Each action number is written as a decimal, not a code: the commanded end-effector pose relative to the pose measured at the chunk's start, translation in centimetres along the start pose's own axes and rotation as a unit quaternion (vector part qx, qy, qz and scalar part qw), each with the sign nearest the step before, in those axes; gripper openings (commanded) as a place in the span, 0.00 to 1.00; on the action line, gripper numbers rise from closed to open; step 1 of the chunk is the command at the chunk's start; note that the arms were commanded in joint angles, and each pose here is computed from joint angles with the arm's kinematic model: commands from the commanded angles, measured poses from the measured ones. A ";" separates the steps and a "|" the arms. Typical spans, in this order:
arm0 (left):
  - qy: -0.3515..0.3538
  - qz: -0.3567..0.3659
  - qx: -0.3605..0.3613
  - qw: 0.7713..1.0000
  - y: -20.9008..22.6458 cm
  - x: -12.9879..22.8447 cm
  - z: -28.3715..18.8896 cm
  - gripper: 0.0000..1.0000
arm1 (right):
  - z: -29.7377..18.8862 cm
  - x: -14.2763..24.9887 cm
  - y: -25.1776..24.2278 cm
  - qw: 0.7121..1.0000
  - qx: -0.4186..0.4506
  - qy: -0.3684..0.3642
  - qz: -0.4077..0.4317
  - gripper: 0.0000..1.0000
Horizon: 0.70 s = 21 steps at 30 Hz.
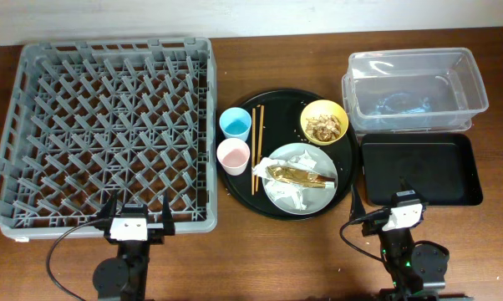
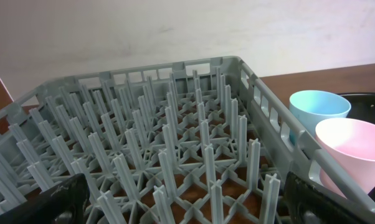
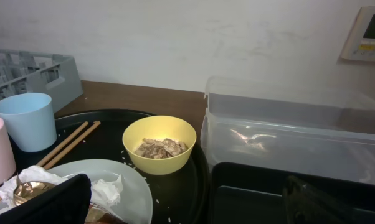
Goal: Sort waste into correct bins and load items into the dishwasher rack
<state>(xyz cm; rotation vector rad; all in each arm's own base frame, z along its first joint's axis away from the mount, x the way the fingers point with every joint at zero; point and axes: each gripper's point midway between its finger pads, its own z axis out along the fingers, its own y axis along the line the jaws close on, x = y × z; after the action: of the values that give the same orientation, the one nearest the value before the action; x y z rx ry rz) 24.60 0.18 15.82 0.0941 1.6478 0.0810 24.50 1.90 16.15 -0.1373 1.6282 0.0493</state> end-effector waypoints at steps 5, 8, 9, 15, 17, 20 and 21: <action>0.000 0.008 -0.004 1.000 0.2 0.1 0.0 0.99 | 0.1 0.4 0.1 1.000 0.000 0.003 -0.001 0.99; 0.000 0.008 -0.004 1.000 0.1 0.2 0.0 0.99 | 0.1 0.4 0.1 1.000 0.000 0.003 -0.001 0.99; 0.000 0.008 -0.004 1.000 0.1 0.2 0.0 0.99 | 0.1 0.4 0.1 1.000 0.000 0.003 -0.001 0.98; -0.005 0.008 -0.004 1.000 0.2 -0.1 0.0 0.99 | 0.1 0.4 0.0 1.000 0.002 0.003 -0.002 0.99; -0.030 0.009 -0.005 0.999 0.2 -1.3 0.0 0.99 | 0.1 0.3 0.0 1.000 0.001 0.001 -0.002 0.98; -0.108 0.012 -0.015 0.994 0.7 -5.4 -0.7 1.00 | -0.2 -2.5 -0.1 0.999 0.005 -0.046 -0.008 0.99; -0.118 0.013 -0.016 0.993 0.8 -6.5 -1.0 0.99 | -0.5 -4.2 -0.2 0.998 0.006 -0.067 -0.016 0.98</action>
<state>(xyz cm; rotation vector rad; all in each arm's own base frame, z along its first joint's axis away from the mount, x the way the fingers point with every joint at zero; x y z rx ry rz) 24.56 0.17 20.37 0.0888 1.4580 0.0921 24.55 1.90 17.96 -0.1388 1.5551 0.0425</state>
